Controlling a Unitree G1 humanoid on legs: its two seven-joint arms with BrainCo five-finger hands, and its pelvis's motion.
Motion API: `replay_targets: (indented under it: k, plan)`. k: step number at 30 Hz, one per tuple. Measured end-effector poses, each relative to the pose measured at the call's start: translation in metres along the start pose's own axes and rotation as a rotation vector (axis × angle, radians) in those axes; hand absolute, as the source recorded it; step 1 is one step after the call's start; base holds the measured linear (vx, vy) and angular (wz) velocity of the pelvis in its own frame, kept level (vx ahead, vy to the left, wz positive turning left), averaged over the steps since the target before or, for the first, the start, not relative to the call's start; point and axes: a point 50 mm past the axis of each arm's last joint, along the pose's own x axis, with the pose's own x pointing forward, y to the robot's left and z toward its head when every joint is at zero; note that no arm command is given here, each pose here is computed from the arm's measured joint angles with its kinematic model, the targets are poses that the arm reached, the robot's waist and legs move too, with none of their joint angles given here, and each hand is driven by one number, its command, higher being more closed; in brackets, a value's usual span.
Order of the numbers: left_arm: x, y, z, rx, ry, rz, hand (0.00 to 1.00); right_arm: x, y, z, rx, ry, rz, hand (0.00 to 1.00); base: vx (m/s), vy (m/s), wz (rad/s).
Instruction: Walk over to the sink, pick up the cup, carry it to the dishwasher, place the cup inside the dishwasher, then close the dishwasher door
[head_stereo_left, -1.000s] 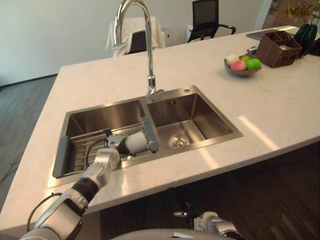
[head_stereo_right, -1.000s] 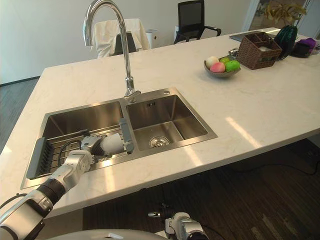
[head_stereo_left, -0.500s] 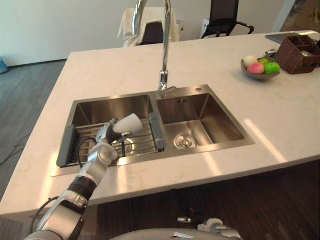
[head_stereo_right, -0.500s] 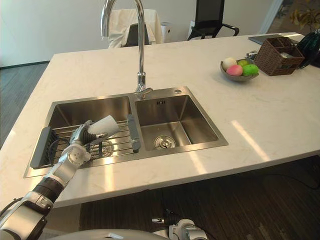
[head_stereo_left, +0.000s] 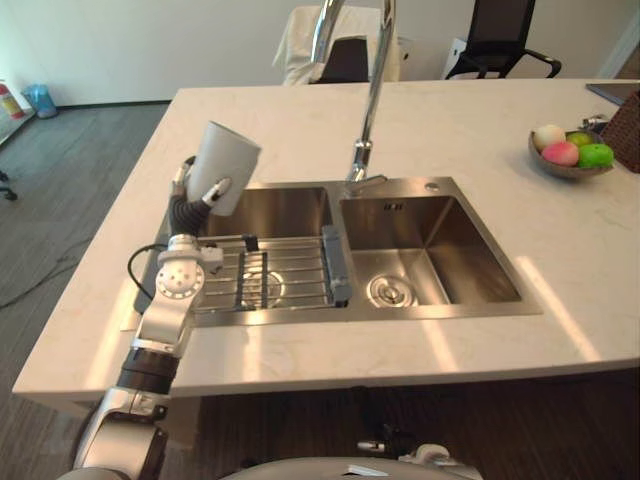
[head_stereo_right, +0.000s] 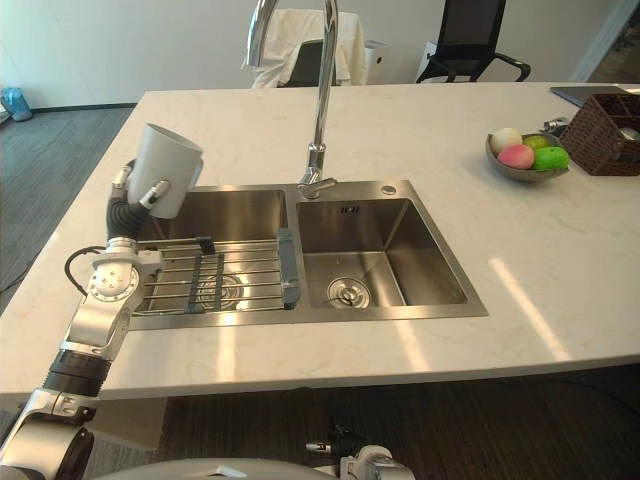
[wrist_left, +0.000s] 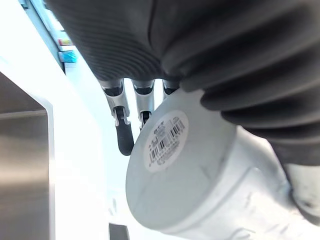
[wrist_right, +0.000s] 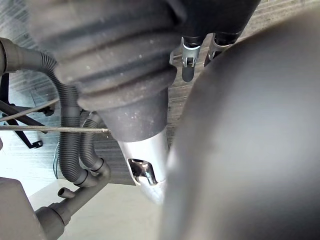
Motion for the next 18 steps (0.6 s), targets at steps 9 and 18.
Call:
replay_targets:
  k: [9,18]
  plan:
    - [-0.022,0.031,0.024,-0.17,-0.184,0.201,1.0,-0.001,0.001,-0.009,0.167,-0.014,-0.012,0.0,0.0,-0.031,0.09]
    - [-0.055,0.046,0.068,-0.246,-0.45,0.32,1.0,-0.006,-0.01,-0.025,0.269,-0.012,-0.043,0.0,-0.02,-0.009,0.02]
